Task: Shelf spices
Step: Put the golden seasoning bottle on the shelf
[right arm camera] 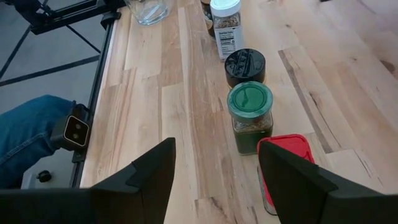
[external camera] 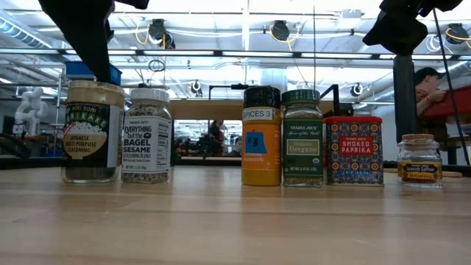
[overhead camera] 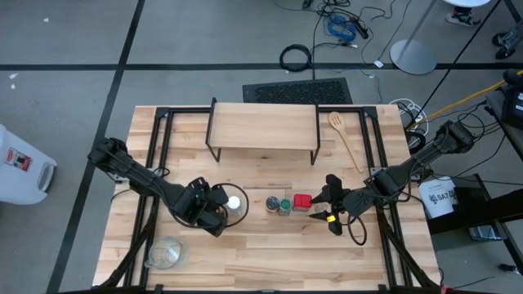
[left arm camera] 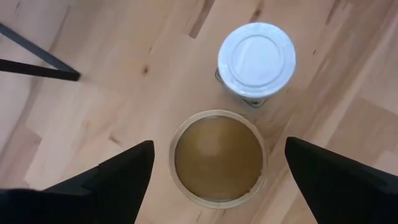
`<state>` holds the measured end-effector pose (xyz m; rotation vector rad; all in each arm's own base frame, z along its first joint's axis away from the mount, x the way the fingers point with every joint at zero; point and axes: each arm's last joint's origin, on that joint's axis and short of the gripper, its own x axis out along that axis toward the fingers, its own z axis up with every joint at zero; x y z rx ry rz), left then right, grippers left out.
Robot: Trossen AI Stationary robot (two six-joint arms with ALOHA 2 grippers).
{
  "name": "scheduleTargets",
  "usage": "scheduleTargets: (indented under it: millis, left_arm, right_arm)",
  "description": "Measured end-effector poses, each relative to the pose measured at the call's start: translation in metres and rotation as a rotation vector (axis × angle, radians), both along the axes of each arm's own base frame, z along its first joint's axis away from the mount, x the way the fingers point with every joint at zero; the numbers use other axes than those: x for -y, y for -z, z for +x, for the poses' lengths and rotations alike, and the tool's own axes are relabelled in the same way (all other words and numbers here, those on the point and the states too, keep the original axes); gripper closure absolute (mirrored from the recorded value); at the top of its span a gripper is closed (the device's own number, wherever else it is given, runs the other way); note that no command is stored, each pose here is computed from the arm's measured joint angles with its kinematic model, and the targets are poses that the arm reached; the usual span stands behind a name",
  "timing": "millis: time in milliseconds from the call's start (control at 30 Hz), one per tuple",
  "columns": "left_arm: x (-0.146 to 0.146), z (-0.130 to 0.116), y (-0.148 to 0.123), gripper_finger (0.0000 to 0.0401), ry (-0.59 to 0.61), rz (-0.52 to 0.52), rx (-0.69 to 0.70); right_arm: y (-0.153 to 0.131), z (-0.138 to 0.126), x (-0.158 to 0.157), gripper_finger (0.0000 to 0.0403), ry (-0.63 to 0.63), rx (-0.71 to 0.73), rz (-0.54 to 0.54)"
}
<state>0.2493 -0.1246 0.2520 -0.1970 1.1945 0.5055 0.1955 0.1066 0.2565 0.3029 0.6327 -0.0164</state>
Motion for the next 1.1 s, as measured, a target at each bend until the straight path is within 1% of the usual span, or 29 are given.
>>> scheduleTargets:
  millis: [233, 433, 1033, 1100]
  left_arm:
    - [-0.0014, -0.0002, 0.0062, 0.003, -0.004, 0.029, -0.059]
    - [-0.0002, 0.0018, 0.01, 0.003, -0.003, 0.032, -0.071]
    - [-0.0004, 0.0026, 0.0098, 0.003, -0.004, 0.025, -0.066]
    - [-0.0022, 0.0024, 0.0104, 0.003, 0.014, 0.038, -0.079]
  right_arm:
    - [0.0002, 0.0, 0.0, 0.0186, -0.001, -0.001, -0.003]
    - [0.0001, 0.0, 0.0, 0.0186, -0.001, -0.001, -0.002]
    - [0.0001, 0.0, 0.0, 0.0186, -0.001, -0.001, -0.002]
    - [0.0001, 0.0, 0.0, 0.0186, -0.001, -0.001, -0.002]
